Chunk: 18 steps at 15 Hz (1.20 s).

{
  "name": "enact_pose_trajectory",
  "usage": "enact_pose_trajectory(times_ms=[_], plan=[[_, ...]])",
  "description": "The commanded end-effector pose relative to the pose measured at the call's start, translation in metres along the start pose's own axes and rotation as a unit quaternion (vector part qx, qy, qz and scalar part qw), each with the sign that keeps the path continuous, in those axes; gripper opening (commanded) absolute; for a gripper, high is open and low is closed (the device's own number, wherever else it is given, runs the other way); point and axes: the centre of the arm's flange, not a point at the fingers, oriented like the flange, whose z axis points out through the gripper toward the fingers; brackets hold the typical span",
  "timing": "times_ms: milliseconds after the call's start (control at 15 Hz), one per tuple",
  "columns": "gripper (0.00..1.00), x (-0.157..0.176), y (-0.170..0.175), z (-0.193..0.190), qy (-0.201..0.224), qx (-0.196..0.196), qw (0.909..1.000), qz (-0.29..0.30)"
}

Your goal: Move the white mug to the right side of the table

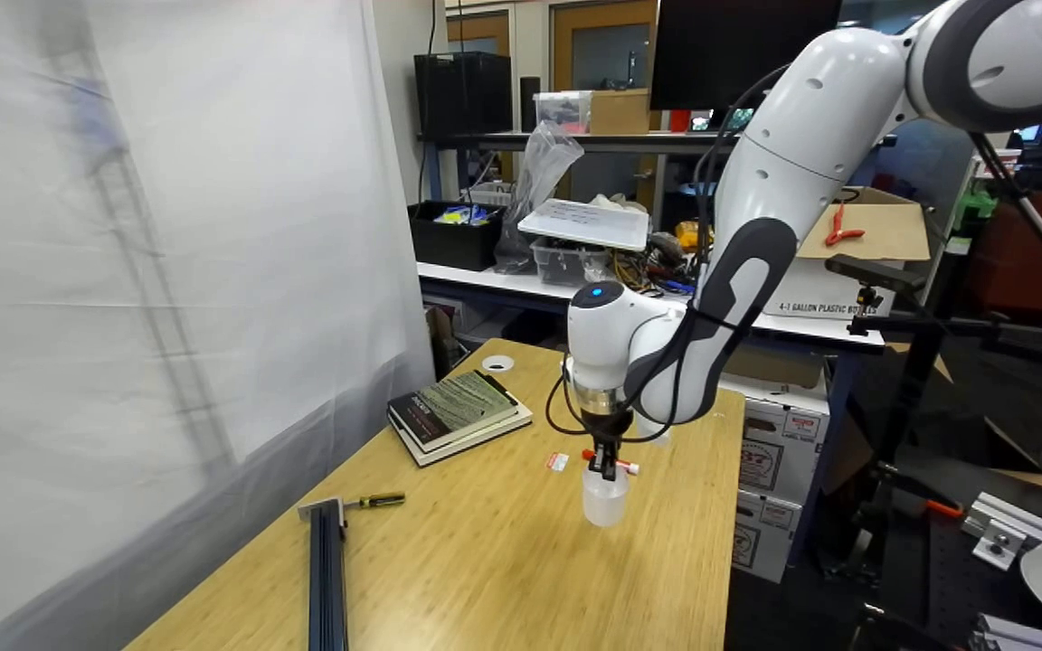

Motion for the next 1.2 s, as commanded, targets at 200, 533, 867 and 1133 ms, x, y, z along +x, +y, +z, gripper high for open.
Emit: enact_pose_trajectory(times_ms=[200,533,867,1133], plan=[[0.01,0.013,0.035,0.004,0.009,0.058,0.9969,0.052],[0.01,0.027,0.044,0.011,0.012,0.088,0.9928,0.08],[0.01,0.03,0.061,0.023,0.006,0.086,0.9917,0.095],[0.01,0.026,0.07,0.032,0.001,0.087,0.9906,0.105]])
